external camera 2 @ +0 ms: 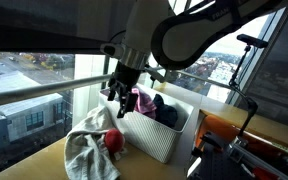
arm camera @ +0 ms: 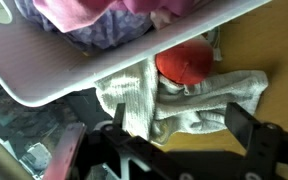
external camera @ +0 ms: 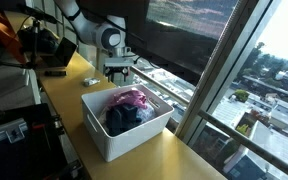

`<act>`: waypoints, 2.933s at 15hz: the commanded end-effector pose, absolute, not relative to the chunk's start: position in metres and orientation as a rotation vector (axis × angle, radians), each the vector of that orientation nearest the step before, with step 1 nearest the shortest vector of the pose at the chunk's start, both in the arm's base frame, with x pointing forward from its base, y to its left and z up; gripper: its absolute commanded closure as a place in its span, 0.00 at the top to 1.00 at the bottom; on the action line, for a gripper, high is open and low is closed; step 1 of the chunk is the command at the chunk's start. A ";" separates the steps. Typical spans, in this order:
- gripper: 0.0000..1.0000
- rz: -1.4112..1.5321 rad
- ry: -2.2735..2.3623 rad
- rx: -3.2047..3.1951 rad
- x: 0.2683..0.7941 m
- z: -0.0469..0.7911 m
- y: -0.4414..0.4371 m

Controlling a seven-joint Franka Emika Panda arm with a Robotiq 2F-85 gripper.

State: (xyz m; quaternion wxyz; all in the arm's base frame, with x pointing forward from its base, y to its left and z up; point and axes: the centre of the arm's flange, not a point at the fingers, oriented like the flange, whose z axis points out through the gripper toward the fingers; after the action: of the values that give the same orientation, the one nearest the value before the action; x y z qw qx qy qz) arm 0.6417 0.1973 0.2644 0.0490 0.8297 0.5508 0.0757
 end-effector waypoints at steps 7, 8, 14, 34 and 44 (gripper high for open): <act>1.00 0.201 1.846 2.257 0.626 0.214 0.332; 1.00 0.200 1.866 2.224 0.629 0.207 0.349; 1.00 0.101 1.822 2.159 0.684 0.144 0.386; 0.00 -0.268 1.892 2.498 0.671 0.222 0.256; 0.03 0.085 1.929 2.719 0.670 0.402 0.135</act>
State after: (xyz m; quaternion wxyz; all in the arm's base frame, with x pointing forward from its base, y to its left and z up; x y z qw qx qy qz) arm 0.7009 0.1773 0.3503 -0.0714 0.8112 0.5802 -0.0134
